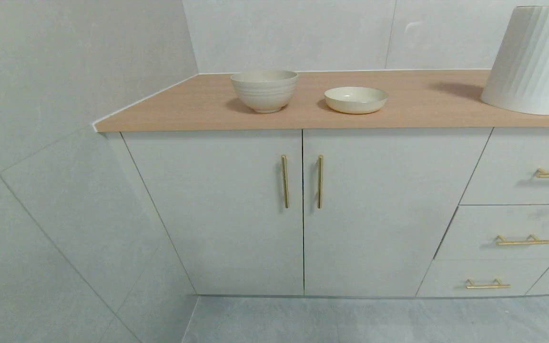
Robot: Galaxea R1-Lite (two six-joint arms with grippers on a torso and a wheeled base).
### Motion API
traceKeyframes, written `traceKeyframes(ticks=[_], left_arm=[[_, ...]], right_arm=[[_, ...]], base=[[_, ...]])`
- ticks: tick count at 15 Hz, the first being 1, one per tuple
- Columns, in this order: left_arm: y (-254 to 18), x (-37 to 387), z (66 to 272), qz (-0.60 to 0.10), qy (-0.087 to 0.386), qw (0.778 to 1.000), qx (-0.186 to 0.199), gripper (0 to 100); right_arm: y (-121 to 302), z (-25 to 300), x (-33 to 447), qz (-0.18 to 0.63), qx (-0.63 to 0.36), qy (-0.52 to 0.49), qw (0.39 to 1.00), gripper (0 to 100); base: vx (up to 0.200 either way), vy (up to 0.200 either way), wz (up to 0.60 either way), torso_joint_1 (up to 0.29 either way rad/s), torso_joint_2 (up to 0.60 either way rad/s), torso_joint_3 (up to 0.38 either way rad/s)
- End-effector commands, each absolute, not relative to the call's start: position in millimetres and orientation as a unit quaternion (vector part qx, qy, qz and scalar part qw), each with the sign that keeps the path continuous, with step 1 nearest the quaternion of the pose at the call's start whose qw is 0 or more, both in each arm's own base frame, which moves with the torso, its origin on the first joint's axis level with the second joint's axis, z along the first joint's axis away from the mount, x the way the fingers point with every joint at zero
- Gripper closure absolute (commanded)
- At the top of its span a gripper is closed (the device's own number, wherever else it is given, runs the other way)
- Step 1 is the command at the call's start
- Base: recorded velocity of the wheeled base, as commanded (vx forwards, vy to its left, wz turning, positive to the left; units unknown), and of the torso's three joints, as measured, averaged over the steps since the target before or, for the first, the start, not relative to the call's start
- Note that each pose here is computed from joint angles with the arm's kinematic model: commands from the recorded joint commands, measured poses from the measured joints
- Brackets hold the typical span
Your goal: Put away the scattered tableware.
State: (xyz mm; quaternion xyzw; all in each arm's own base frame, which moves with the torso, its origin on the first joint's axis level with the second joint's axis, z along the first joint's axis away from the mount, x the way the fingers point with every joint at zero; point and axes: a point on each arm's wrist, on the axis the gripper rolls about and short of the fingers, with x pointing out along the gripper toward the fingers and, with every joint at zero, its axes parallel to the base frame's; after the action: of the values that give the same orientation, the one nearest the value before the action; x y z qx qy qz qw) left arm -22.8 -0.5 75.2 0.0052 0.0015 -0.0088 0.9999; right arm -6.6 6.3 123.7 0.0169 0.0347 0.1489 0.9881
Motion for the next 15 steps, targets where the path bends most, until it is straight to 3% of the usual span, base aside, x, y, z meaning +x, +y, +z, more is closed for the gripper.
traceKeyframes(ticks=[1,3,5,7,15], left_arm=[[-0.5,-22.8,75.2,-0.008,0.001,1.0,0.005,0],[-0.5,-22.8,75.2,-0.008,0.001,1.0,0.005,0],[-0.5,-22.8,75.2,-0.008,0.001,1.0,0.005,0],[-0.5,-22.8,75.2,-0.008,0.001,1.0,0.005,0],[-0.6,-22.8,75.2,-0.009,0.001,1.0,0.005,0]], right_arm=[[11.5,151.5,52.6,0.226,0.047,0.189,0.954,0],[15.5,161.4,75.7,0.243,0.048,0.221,0.943,0],[48.2,171.5,127.6,0.336,0.033,0.263,0.904,0],[78.6,170.9,167.7,0.374,0.039,0.253,0.891,0],[146.5,174.5,279.3,0.397,0.066,0.231,0.886,0]], base=[[0.0,0.0,0.0,0.0,0.0,0.0],[0.0,0.0,0.0,0.0,0.0,0.0],[0.0,0.0,0.0,0.0,0.0,0.0],[0.0,0.0,0.0,0.0,0.0,0.0],[0.0,0.0,0.0,0.0,0.0,0.0]])
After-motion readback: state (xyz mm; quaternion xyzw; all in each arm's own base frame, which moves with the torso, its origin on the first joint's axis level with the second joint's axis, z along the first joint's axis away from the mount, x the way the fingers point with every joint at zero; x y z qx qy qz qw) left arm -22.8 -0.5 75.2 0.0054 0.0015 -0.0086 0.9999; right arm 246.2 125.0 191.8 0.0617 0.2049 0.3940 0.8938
